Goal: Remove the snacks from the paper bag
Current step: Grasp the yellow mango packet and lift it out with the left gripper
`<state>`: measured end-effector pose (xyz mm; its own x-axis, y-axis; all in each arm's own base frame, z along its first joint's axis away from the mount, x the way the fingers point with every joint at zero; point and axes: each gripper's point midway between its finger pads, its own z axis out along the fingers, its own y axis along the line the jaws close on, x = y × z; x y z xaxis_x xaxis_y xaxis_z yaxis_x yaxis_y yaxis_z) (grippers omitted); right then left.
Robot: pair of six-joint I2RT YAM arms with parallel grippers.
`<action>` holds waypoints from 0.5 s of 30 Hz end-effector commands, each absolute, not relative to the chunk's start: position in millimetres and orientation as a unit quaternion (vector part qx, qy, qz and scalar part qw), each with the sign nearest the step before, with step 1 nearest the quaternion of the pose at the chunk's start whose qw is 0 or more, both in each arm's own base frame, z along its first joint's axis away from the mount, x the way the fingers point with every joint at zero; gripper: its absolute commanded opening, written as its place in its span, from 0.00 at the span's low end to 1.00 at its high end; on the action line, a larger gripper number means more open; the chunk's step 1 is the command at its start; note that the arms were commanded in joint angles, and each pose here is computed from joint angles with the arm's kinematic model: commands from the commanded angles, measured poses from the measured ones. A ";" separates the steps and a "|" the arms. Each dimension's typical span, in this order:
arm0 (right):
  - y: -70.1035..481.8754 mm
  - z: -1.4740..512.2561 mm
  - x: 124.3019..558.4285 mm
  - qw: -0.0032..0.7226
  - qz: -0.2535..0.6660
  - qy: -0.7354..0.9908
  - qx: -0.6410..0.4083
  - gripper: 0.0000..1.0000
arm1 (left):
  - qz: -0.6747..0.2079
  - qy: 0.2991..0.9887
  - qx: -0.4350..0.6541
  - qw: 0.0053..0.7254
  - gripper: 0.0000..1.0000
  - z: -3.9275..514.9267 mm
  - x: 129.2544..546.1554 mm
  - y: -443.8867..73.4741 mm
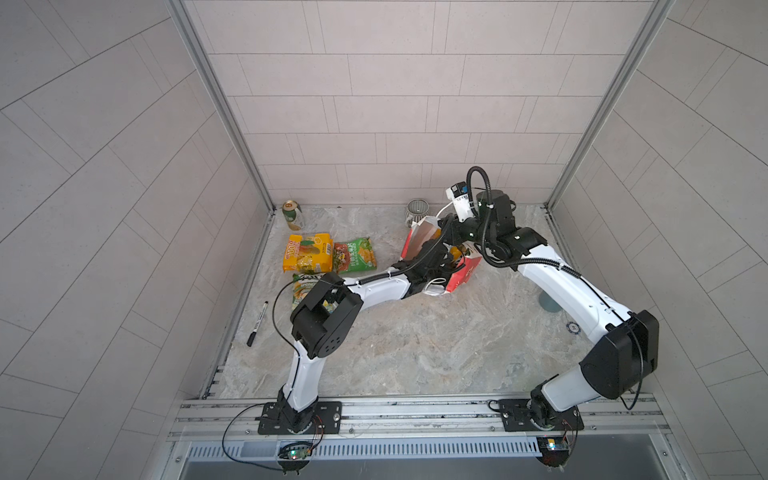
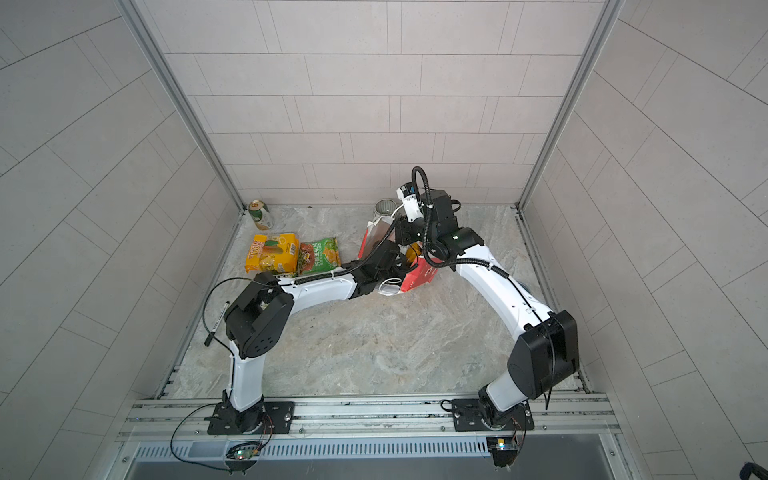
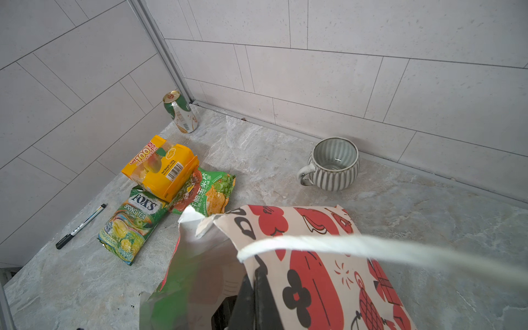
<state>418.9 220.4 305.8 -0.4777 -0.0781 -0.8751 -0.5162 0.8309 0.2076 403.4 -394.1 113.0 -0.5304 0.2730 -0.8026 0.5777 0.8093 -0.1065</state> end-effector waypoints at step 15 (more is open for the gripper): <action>223.3 336.1 416.4 0.513 0.239 0.804 -0.185 0.00 | -0.197 0.822 0.224 0.485 0.00 195.8 392.7 -367.8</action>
<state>418.7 220.8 305.9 -0.4771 -0.0788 -0.8753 -0.5180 0.8298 0.2076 392.5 -368.0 140.7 -0.5157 0.2545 -0.8181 0.5485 0.8316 -0.0870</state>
